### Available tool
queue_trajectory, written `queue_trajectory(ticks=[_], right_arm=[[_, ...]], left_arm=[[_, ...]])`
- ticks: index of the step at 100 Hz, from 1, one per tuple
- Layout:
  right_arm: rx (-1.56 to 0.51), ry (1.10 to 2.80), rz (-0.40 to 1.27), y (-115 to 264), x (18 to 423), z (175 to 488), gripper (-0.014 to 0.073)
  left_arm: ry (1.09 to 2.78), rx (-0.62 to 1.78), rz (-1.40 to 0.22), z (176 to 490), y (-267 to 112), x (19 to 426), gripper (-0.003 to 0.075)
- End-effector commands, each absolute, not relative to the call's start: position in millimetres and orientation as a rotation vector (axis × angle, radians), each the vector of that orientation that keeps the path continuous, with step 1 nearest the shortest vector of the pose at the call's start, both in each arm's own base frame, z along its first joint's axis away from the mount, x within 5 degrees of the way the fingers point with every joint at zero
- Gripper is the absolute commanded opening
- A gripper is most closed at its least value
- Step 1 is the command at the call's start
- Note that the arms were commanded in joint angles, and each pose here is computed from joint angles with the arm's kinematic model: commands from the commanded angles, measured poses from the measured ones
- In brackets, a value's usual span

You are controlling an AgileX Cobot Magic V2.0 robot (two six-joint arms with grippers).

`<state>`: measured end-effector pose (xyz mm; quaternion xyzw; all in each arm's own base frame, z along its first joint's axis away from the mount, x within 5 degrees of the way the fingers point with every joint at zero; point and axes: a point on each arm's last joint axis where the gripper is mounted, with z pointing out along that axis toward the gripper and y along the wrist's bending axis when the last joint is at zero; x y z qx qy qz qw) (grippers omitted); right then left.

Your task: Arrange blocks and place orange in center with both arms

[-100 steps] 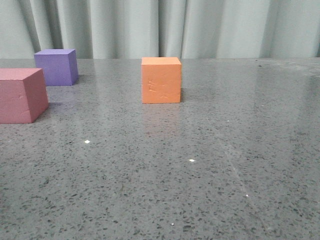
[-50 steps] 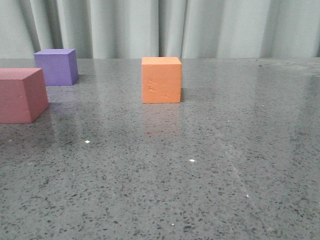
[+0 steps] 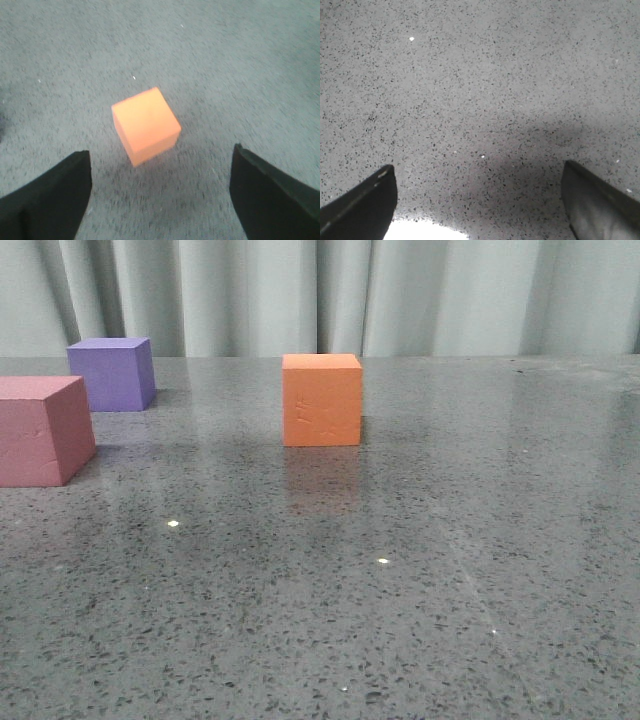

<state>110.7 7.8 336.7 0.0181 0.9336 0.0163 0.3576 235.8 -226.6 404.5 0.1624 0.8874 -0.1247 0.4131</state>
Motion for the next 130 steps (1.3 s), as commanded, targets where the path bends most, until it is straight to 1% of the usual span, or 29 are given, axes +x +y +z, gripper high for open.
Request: queue_trajectory(ticks=[1,25,34,51,59,75,100,130], right_arm=[[0.034,2.342,0.039,7,112,347,0.0654],[0.035,2.347,0.038,7,112,346,0.0654],[0.035,2.347,0.038,7,112,346,0.0654],[0.025,2.348,0.042,8,112,346,0.0654],[0.026,2.348,0.046,8,112,346,0.0654],[0.026,2.348,0.048,9,112,346,0.0654],[0.027,2.349,0.053,9,112,346,0.0654],[0.027,2.349,0.053,9,112,346,0.0654]], left_arm=[[2.106,0.332,-0.329,429,-240,240,0.0537],[2.105,0.267,-0.364,426,-275,268,0.0537],[2.121,0.25,-0.333,417,-282,277,0.0538],[2.166,0.191,-0.24,399,-286,289,0.054],[2.179,0.158,-0.242,393,-287,294,0.0545],[2.204,0.12,-0.217,381,-286,306,0.058],[2.242,0.078,-0.203,370,-281,318,0.058],[2.293,0.085,-0.181,348,-289,326,0.058]])
